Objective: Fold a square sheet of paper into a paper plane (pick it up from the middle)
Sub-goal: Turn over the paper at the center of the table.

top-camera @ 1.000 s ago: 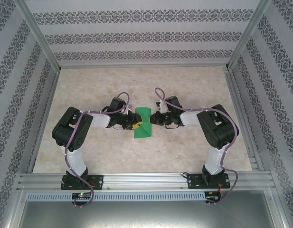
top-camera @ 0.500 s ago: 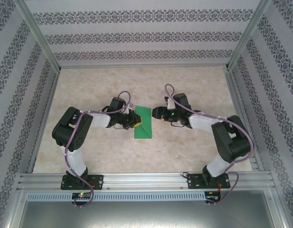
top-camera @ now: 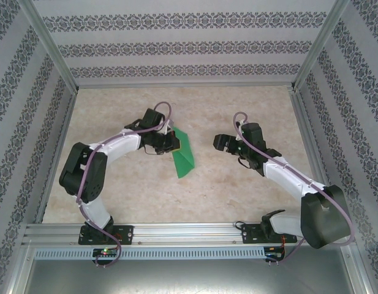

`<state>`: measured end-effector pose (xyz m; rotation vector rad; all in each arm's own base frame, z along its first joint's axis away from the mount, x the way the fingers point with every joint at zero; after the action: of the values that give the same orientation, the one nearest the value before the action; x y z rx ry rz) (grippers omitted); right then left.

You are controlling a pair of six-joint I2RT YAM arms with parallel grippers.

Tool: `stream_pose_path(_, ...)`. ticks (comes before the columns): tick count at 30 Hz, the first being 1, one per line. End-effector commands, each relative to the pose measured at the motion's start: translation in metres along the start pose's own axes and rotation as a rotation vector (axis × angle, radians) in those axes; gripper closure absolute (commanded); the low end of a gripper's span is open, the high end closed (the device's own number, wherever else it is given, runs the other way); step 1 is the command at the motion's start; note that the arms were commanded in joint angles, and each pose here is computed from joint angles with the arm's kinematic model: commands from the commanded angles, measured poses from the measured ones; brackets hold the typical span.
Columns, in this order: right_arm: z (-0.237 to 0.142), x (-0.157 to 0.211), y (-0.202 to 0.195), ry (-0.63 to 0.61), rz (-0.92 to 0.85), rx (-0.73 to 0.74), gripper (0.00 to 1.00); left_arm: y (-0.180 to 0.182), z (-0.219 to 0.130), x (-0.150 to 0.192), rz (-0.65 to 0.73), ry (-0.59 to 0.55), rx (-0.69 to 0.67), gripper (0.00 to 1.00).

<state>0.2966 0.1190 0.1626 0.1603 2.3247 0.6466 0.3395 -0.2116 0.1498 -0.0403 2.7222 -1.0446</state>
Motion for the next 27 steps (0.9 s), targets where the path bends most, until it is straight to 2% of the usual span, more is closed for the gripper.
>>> stream_pose_path(1,-0.006,-0.001,-0.011,-0.057,-0.009,0.057,0.08,0.003,-0.042,0.015,0.109,0.057,-0.27,0.96)
stream_pose_path(4,-0.011,0.001,-0.014,-0.092,-0.003,0.066,0.02,-0.004,-0.071,0.007,0.186,0.027,-0.415,0.96)
stream_pose_path(8,-0.02,0.001,-0.023,-0.147,0.008,0.129,0.02,-0.007,-0.101,-0.004,0.283,-0.014,-0.671,0.96)
stream_pose_path(13,-0.026,0.001,-0.025,-0.168,0.011,0.141,0.02,-0.002,-0.107,-0.016,0.363,-0.035,-0.961,0.96)
stream_pose_path(23,-0.02,0.002,-0.027,-0.139,0.021,0.157,0.02,0.018,-0.035,-0.026,0.497,0.028,-1.29,0.96)
stream_pose_path(27,-0.019,0.003,-0.027,-0.133,0.023,0.162,0.02,0.022,-0.007,-0.022,0.548,0.054,-1.364,0.96)
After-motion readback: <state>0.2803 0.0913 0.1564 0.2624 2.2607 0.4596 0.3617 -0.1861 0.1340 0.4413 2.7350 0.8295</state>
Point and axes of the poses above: each hand's point on the last joint's axis, 136 mm out from that joint toward the fingers, its own z axis out along the fingers, its own y axis along the line the jaws close on, x = y × z, the point moved 6 cm from there along -z, back along the fingers, and after that the axes turned 1 degree about z, right-handed, at the moved point
